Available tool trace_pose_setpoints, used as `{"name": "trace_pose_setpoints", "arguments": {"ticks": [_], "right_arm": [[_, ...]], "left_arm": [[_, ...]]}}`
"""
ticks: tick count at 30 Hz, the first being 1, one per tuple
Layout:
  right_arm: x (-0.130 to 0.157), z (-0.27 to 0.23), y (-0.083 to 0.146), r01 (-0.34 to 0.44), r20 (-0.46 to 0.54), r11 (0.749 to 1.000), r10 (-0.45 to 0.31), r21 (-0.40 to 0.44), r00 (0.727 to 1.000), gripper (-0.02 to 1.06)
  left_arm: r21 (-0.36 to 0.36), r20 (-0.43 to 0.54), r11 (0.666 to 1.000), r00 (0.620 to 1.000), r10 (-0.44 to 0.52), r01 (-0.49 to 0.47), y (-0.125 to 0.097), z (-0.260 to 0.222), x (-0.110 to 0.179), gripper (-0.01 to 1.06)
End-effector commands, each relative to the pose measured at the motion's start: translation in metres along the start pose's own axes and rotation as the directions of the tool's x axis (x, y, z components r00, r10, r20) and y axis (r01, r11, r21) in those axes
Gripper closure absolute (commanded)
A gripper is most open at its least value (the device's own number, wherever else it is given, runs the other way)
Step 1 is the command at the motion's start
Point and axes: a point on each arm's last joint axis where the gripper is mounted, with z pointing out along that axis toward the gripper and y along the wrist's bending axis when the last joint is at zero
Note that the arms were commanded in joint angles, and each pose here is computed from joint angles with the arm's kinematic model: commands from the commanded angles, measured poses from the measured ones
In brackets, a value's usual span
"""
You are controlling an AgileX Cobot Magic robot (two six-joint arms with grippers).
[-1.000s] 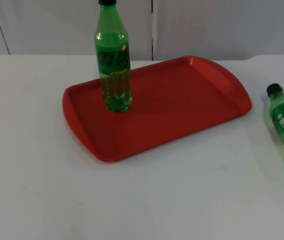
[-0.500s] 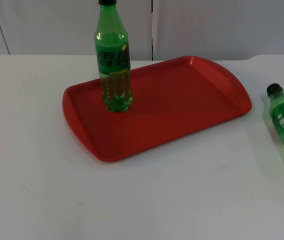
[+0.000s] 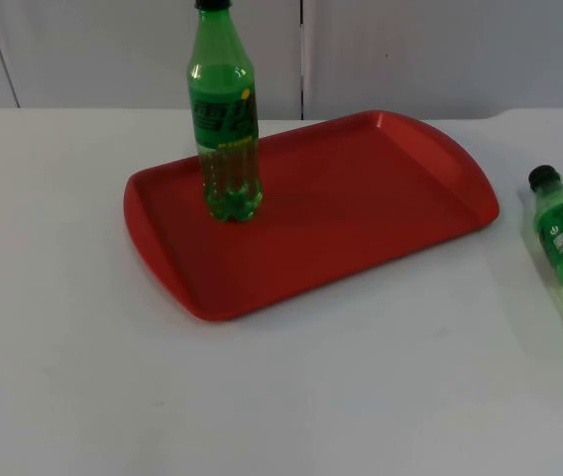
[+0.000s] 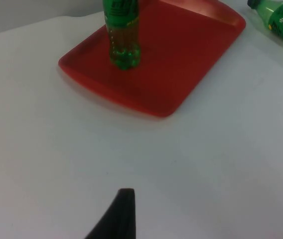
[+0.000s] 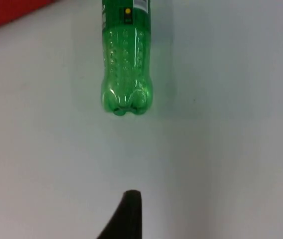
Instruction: Place the bottle upright on the tray.
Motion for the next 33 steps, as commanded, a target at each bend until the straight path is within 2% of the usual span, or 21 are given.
{"name": "trace_pose_setpoints", "arguments": {"ticks": [1, 5, 11, 14, 19, 22, 25, 31, 33], "right_arm": [[-0.011, 0.010, 0.000, 0.003, -0.033, 1.000, -0.003, -0.001, 0.999, 0.18], [-0.035, 0.040, 0.002, 0.004, -0.126, 1.000, -0.004, 0.001, 0.992, 0.20], [-0.063, 0.067, 0.003, 0.007, -0.169, 1.000, -0.007, 0.002, 0.986, 0.20], [-0.089, 0.090, 0.004, 0.009, -0.191, 1.000, -0.009, 0.002, 0.982, 0.20], [-0.115, 0.120, 0.007, -0.015, -0.227, 1.000, 0.012, -0.011, 0.974, 0.20], [-0.125, 0.134, 0.014, -0.001, -0.243, 1.000, -0.004, -0.021, 0.970, 0.20], [-0.142, 0.164, 0.030, 0.040, -0.238, 0.999, -0.047, -0.034, 0.970, 0.20], [-0.160, 0.202, 0.042, 0.019, -0.267, 0.999, -0.025, -0.026, 0.963, 0.20], [-0.170, 0.217, 0.049, 0.027, -0.268, 1.000, -0.025, 0.002, 0.963, 0.20]], "left_arm": [[0.001, 0.005, 1.000, 1.000, 0.002, -0.002, 0.001, 0.000, 0.000, 0.00], [0.001, 0.005, 1.000, 1.000, 0.002, -0.002, 0.001, 0.000, 0.000, 0.00], [0.001, 0.005, 1.000, 1.000, 0.002, -0.002, 0.001, 0.000, 0.000, 0.00], [0.001, 0.005, 1.000, 1.000, 0.002, -0.002, 0.001, 0.000, 0.000, 0.00], [0.001, 0.005, 1.000, 1.000, 0.002, -0.002, 0.001, 0.000, 0.000, 0.00], [0.001, 0.005, 1.000, 1.000, 0.002, -0.002, 0.001, 0.000, 0.000, 0.00], [0.001, 0.005, 1.000, 1.000, 0.002, -0.002, 0.001, 0.000, 0.000, 0.00], [0.001, 0.005, 1.000, 1.000, 0.002, -0.002, 0.001, 0.000, 0.000, 0.00], [0.001, 0.005, 1.000, 1.000, 0.002, -0.002, 0.001, 0.000, 0.000, 0.00]]}}
